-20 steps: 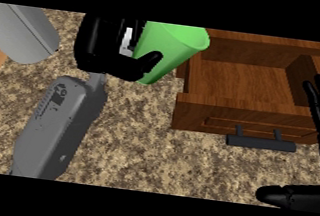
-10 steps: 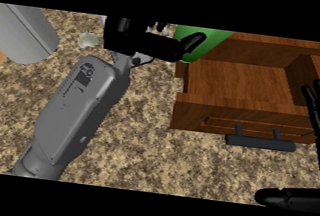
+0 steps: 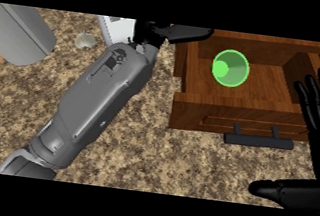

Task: Pick up the cup, place it into the drawer and close the drawer

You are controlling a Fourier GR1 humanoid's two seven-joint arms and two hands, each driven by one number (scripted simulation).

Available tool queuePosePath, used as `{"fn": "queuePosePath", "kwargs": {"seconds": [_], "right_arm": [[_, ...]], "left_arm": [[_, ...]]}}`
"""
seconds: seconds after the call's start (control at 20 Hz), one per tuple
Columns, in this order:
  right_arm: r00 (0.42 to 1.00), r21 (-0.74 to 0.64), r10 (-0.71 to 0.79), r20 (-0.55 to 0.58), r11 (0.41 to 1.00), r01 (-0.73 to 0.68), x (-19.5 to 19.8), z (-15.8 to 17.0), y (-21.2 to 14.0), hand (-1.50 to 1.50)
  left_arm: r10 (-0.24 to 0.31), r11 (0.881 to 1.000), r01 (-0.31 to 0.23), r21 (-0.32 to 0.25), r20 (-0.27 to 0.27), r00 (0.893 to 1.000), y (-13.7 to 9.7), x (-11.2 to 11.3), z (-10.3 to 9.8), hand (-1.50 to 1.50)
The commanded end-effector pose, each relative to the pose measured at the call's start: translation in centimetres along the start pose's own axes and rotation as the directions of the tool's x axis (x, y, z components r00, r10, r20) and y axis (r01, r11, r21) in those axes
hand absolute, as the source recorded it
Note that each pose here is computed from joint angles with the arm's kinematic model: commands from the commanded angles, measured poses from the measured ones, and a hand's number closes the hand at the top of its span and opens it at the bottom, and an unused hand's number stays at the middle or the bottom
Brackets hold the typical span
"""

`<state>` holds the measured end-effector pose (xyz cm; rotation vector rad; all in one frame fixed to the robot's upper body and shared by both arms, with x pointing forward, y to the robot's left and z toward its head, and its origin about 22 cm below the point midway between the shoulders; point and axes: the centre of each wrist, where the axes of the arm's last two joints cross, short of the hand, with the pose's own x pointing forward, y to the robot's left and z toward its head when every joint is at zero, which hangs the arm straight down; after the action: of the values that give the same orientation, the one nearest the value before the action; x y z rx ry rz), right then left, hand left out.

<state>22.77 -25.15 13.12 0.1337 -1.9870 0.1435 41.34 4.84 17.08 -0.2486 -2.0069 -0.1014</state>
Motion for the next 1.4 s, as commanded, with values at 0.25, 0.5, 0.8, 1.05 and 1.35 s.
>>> {"fn": "queuePosePath", "kwargs": {"seconds": [0.25, 0.5, 0.8, 1.05, 1.35], "right_arm": [[1.000, 0.010, -0.003, 0.004, 1.000, 0.003, -0.1, -0.8, 0.7, -1.50], [1.000, 0.023, -0.012, 0.023, 1.000, 0.011, 0.2, -1.2, -0.4, -1.50], [0.999, 0.039, -0.026, 0.027, 0.999, 0.025, 0.1, -0.1, 0.0, -1.50], [0.999, 0.056, -0.025, 0.020, 0.998, 0.024, -1.1, -1.0, -1.0, -1.50], [0.998, 0.090, -0.047, 0.041, 0.995, 0.044, 0.0, -1.7, 0.2, -1.50]], "left_arm": [[-0.058, 0.998, 0.059, 0.013, -0.080, 0.995, -2.3, -1.6, -1.4, 1.50], [-0.096, 0.995, 0.097, 0.001, -0.103, 0.990, -1.4, -3.1, -1.7, 1.50], [-0.169, 0.985, 0.163, -0.061, -0.117, 0.979, -2.1, -4.8, 0.0, 1.50], [-0.262, 0.964, 0.253, -0.084, -0.135, 0.956, -3.0, -4.4, -0.3, 1.50], [-0.326, 0.945, 0.319, -0.074, -0.142, 0.935, -3.2, -5.4, 0.6, -1.50]]}}
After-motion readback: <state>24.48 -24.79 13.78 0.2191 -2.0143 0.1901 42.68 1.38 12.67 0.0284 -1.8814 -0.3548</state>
